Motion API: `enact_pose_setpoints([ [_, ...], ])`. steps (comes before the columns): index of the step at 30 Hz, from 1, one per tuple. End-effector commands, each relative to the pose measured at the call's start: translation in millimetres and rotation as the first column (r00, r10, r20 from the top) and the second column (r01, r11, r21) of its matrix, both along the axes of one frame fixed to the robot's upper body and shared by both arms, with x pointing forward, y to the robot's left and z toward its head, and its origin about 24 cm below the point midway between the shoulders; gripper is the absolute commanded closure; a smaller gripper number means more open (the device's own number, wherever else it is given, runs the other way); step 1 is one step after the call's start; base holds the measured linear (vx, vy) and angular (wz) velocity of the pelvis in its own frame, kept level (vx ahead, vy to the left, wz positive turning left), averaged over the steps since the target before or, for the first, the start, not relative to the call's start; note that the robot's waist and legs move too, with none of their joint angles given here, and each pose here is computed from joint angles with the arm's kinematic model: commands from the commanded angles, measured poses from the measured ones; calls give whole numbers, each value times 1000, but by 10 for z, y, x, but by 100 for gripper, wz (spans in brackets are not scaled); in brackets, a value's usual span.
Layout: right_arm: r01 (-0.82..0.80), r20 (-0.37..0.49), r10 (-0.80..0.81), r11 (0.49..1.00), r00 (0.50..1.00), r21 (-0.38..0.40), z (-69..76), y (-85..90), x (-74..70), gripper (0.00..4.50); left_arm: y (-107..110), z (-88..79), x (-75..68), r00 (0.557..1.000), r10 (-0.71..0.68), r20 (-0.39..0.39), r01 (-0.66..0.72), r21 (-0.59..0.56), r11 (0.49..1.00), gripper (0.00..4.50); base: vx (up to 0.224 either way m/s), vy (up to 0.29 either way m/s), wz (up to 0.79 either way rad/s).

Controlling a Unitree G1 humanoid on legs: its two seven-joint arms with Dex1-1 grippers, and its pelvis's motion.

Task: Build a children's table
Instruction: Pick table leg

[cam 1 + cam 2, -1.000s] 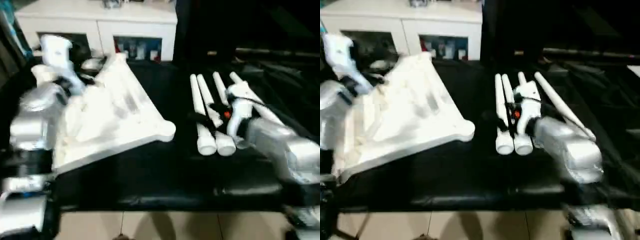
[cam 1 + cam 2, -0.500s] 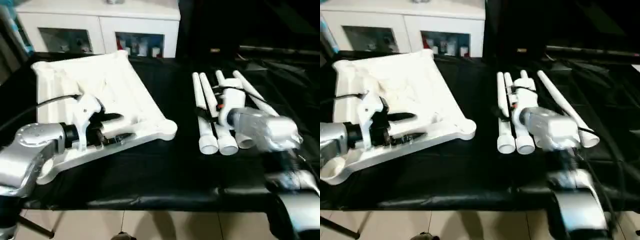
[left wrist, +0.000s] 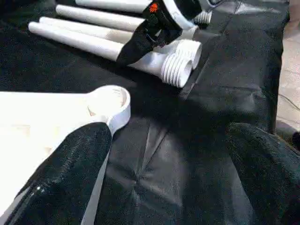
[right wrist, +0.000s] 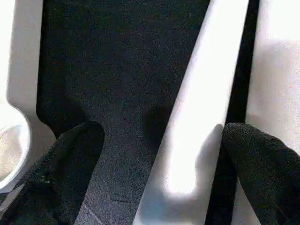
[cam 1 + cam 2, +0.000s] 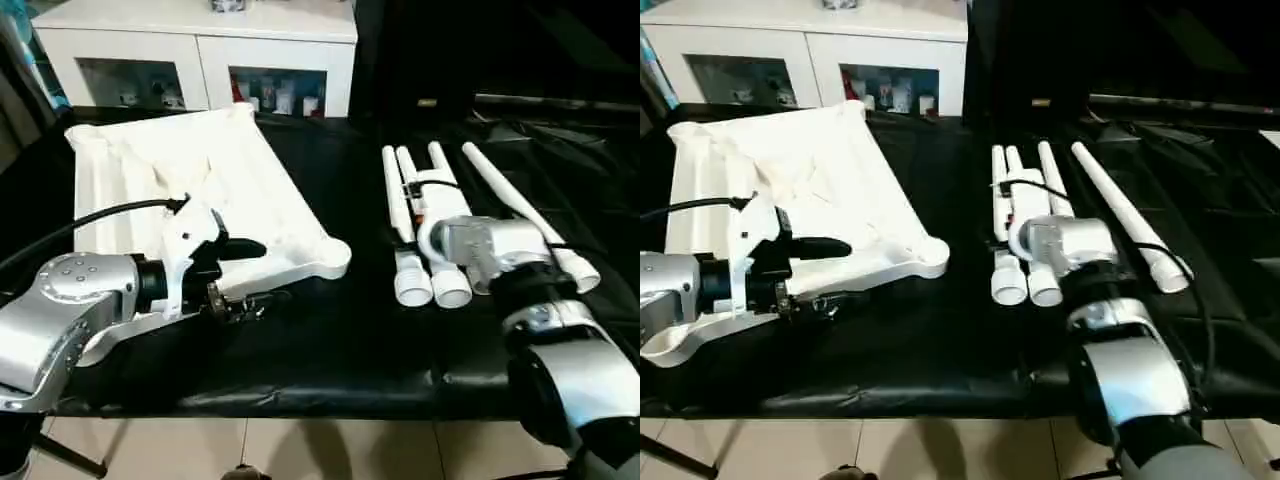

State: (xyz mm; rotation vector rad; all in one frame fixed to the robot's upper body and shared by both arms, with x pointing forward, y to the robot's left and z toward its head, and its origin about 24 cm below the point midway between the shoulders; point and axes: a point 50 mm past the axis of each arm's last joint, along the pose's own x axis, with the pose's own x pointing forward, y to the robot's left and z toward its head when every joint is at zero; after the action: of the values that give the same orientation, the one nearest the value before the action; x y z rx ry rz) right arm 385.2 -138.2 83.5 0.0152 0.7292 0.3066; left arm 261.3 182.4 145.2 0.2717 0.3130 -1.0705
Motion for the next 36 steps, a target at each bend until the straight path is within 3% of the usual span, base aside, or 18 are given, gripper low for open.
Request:
enact_pose_setpoints([
  [1, -11, -7, 11, 1000, 1000, 5, 11, 5, 12, 0, -6, -7, -25, 1000, -16, -8, 17, 23, 1000, 3, 0, 0, 0],
  [11, -6, -99, 1, 999, 995, -52, -124, 3, -25, 0, -42, -11, -32, 999, -33, -25, 34, 24, 999, 3, 0, 0, 0],
  [36, 113, -116, -105, 991, 988, 69, -141, -81, -9, 208, -94, 22, 18, 1000, 3, -6, -3, -27, 1000, 0, 0, 0, 0],
])
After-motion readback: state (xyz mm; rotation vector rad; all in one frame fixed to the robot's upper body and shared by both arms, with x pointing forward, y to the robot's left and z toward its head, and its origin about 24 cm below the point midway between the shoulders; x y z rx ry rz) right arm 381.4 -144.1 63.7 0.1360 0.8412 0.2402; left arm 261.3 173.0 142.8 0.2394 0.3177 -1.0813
